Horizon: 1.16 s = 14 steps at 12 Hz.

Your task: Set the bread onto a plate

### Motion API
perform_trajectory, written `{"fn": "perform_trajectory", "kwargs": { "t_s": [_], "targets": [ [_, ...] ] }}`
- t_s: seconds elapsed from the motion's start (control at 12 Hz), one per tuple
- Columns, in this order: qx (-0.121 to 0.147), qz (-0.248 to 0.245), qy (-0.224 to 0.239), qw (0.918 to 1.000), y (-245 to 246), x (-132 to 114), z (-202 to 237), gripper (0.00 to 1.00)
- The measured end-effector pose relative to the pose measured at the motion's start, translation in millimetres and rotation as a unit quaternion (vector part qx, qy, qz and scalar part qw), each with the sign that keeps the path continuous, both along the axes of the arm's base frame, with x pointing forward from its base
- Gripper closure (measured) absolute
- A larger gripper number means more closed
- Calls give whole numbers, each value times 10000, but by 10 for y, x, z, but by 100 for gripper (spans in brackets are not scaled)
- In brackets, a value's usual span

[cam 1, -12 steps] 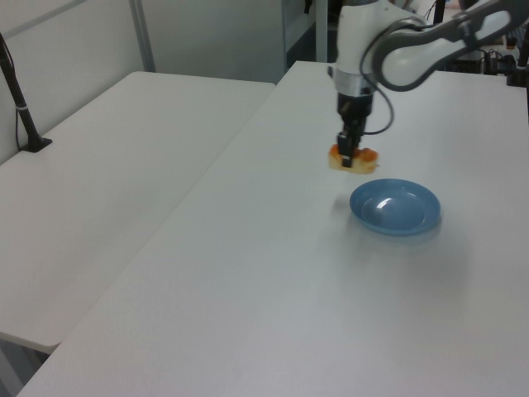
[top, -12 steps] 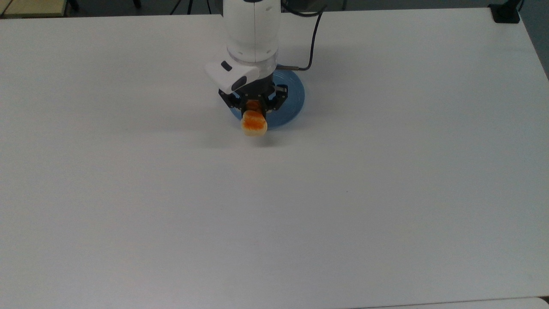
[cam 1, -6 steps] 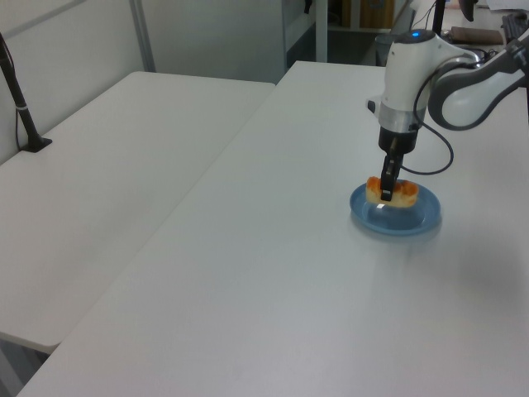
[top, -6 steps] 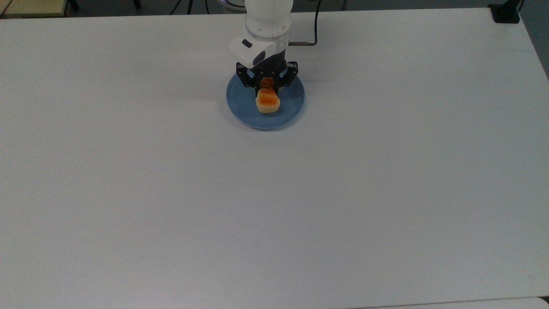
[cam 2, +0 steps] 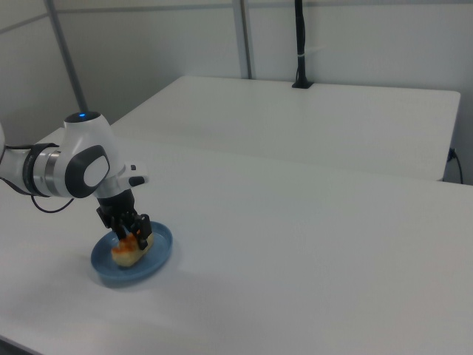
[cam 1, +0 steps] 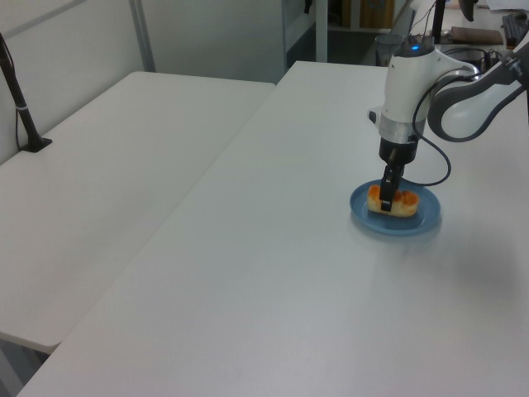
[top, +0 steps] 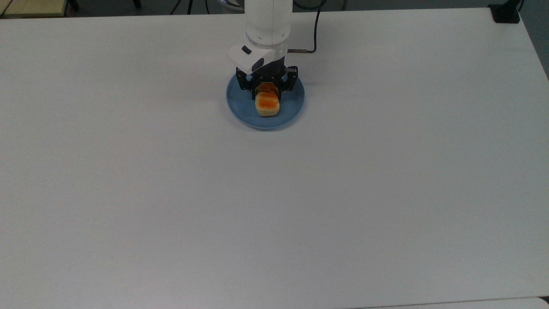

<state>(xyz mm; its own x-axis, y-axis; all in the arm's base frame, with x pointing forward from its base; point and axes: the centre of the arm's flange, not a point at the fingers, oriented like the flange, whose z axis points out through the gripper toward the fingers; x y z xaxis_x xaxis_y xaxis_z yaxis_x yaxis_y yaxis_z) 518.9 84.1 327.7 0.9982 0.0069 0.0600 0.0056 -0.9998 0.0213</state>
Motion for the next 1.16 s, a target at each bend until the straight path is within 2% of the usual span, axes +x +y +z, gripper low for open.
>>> {"fn": "perform_trajectory", "kwargs": {
  "t_s": [0.08,0.17,0.33,0.75,1.0,1.16],
  "targets": [
    [0,-7,8,10000,-1,1,-9,32],
    [4,-37,-13,10000,-9,12,9,25],
    [-1,-94,-37,9999,-40,76,176,0],
    [-96,-183,210,9996,-47,341,1196,0],
    [-94,-301,103,9995,-125,477,1991,0],
    [-98,-407,71,9991,-356,501,2428,0]
  ]
}}
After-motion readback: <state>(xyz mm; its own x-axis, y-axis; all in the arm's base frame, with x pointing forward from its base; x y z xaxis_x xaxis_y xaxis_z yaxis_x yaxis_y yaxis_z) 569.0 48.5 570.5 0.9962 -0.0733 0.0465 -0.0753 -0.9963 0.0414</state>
